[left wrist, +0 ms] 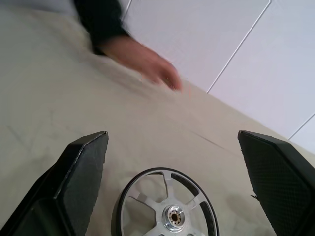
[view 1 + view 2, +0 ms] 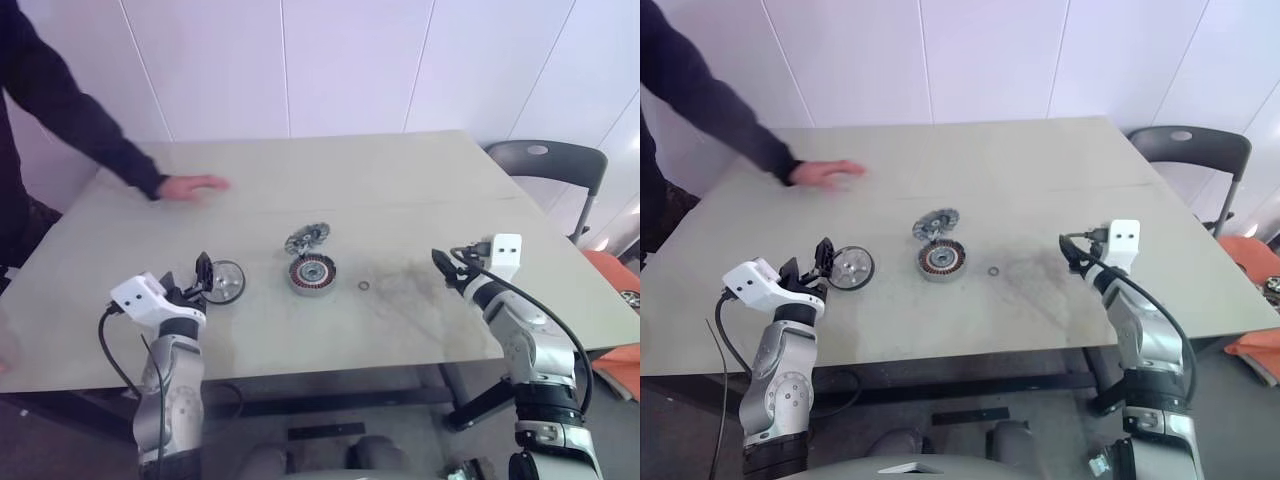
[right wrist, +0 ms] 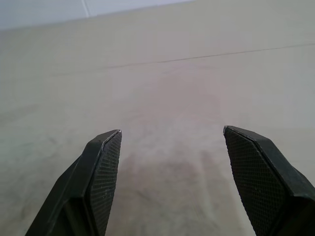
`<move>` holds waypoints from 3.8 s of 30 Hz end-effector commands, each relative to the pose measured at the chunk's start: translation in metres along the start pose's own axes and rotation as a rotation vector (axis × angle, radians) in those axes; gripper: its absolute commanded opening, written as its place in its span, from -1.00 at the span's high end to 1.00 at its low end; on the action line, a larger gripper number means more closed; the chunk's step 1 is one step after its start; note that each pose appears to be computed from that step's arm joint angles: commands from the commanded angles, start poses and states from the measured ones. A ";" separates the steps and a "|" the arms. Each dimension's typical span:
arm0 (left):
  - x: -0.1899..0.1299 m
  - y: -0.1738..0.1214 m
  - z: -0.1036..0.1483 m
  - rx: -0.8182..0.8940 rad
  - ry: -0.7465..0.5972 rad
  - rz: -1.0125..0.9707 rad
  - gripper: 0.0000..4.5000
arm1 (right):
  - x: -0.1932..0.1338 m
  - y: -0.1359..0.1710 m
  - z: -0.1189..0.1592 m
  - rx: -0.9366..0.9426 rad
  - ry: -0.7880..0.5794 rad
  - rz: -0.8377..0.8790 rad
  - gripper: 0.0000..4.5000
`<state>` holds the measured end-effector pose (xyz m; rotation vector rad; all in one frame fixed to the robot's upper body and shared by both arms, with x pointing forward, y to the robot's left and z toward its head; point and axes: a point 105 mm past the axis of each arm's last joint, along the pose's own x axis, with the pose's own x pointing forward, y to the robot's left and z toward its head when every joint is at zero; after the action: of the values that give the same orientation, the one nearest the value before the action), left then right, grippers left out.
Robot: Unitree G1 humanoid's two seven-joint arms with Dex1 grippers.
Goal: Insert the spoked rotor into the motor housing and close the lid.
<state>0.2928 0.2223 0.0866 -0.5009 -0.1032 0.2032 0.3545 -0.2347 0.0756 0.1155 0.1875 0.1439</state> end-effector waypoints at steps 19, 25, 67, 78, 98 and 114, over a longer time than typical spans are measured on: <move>0.002 0.001 0.020 0.087 -0.052 -0.038 -0.99 | -0.001 0.018 0.006 -0.030 -0.020 0.046 -0.54; 0.003 -0.001 0.018 0.084 -0.046 -0.045 -0.99 | -0.001 0.019 0.006 -0.027 -0.023 0.050 -0.54; 0.002 -0.002 0.012 0.078 -0.032 -0.042 -0.99 | -0.001 0.020 0.006 -0.038 -0.018 0.052 -0.54; 0.003 -0.004 0.011 0.075 -0.033 -0.045 -0.99 | 0.000 0.019 0.007 -0.045 -0.017 0.052 -0.54; 0.003 -0.004 0.011 0.073 -0.035 -0.045 -0.99 | 0.001 0.021 0.008 -0.045 -0.022 0.055 -0.54; 0.000 -0.001 0.013 0.075 -0.046 -0.033 -0.99 | 0.005 0.027 0.006 -0.043 -0.019 0.071 -0.54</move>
<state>0.2928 0.2261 0.0852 -0.4372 -0.0916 0.1908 0.3504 -0.2133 0.0669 0.0919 0.2260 0.2017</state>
